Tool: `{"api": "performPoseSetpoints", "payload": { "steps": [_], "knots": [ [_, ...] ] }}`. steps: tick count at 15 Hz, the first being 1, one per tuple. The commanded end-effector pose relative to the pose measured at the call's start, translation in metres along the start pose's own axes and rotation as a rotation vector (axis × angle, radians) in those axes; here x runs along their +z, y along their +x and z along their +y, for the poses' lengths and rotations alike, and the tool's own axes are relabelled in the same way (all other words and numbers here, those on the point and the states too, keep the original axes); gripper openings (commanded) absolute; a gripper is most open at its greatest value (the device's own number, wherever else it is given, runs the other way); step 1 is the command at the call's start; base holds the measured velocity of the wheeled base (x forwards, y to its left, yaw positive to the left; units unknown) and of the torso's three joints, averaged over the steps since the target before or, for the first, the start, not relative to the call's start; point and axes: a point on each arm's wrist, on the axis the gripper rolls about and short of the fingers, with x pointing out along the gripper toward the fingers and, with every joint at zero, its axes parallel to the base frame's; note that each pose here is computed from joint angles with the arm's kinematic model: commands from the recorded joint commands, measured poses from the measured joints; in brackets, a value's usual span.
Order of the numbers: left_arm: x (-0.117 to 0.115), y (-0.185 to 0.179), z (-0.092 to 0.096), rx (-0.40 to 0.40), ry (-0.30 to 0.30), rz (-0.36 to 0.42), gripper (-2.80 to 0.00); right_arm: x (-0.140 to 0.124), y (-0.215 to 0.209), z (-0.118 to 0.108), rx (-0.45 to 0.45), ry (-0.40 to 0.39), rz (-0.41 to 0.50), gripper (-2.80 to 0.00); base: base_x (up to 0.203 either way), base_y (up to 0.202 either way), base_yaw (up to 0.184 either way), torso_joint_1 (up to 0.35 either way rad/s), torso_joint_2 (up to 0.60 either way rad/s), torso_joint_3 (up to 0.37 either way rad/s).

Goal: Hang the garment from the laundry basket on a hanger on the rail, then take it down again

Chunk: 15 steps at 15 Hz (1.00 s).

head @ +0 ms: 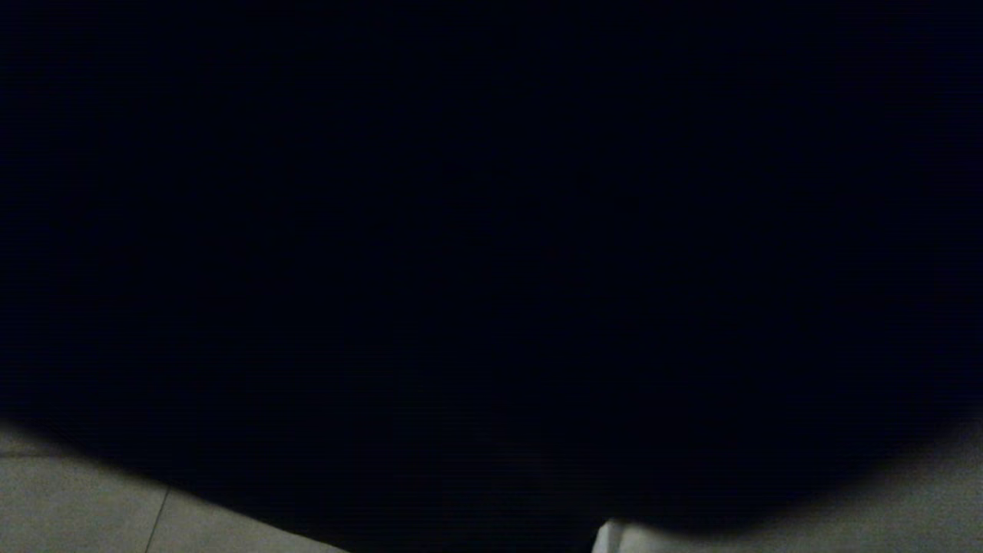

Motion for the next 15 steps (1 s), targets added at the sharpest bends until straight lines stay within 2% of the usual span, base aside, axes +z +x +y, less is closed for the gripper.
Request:
{"api": "performPoseSetpoints", "payload": {
  "steps": [1, 9, 15],
  "knots": [
    [-0.001, 0.0, 0.0, 0.0, 0.002, 0.002, -2.8, 0.003, -0.002, 0.001, 0.004, -0.004, -0.005, -2.8, 0.0, 0.0, 0.0, 0.0, 0.0, 0.0],
    [-0.001, 0.0, 0.0, -0.001, 0.006, 0.003, -2.8, 0.0, -0.007, 0.005, 0.004, -0.006, -0.01, -2.8, 0.0, 0.0, 0.0, 0.001, 0.0, 0.009],
    [-0.001, 0.0, 0.0, -0.001, 0.006, 0.002, -2.8, -0.007, -0.015, 0.009, 0.004, -0.004, -0.009, -2.8, 0.0, 0.0, 0.0, 0.002, 0.0, 0.179]
  ]
}}
